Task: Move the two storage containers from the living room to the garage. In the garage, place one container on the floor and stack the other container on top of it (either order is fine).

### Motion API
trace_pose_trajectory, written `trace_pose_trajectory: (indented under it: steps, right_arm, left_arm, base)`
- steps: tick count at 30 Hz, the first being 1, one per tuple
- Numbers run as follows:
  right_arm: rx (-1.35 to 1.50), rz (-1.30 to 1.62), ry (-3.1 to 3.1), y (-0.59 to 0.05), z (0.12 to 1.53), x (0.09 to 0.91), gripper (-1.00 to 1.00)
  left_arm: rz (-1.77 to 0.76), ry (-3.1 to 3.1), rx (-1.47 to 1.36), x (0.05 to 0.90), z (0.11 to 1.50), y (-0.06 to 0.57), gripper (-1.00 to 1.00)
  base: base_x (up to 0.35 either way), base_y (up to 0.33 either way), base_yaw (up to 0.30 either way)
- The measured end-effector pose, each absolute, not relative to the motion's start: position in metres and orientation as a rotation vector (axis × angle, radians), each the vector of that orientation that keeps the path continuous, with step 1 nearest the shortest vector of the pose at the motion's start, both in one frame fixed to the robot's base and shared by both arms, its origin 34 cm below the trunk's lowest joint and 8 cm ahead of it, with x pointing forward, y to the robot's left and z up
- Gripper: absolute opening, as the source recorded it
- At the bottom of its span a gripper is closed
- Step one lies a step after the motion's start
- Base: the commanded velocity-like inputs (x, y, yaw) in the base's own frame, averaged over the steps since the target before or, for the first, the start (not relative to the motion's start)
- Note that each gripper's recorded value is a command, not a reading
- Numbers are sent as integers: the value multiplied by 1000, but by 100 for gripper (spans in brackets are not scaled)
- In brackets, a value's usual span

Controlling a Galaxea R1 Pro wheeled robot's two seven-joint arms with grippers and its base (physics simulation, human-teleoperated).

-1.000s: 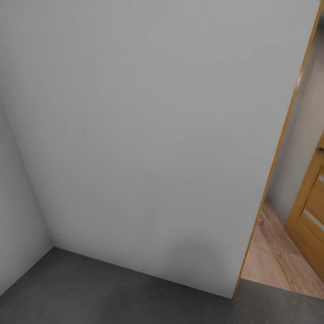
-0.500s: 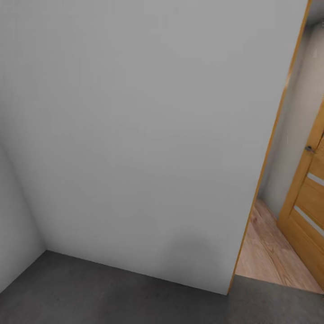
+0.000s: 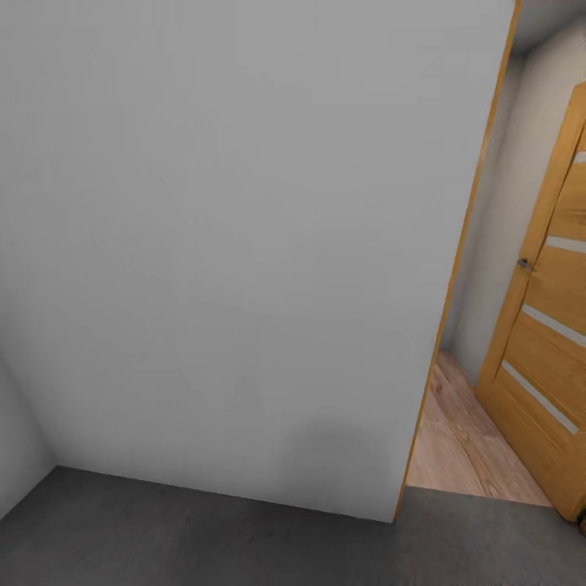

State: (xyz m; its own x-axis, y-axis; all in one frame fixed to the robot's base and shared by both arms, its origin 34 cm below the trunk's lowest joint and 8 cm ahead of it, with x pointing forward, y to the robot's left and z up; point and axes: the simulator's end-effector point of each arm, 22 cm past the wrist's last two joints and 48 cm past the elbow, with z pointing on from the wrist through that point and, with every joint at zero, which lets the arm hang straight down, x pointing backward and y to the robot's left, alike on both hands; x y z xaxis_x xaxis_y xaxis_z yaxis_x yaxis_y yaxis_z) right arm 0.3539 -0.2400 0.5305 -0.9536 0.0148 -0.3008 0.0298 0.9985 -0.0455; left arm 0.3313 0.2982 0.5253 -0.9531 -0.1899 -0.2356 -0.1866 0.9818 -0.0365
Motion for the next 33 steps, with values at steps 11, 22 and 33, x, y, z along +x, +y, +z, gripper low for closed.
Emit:
trace_pose_trajectory:
  steps: [11,22,33]
  right_arm:
    - [36,-70,2834,-239,531,354,100]
    - [34,-66,2835,-238,531,354,100]
    - [34,-65,2835,-237,531,354,100]
  left_arm:
    - [-20,2887,-279,331,525,298,100]
    - [-20,2888,-279,331,525,298,100]
    - [-21,2887,-279,332,525,298,100]
  base:
    - [0,0,-232]
    - [0,0,-280]
    - [0,0,-281]
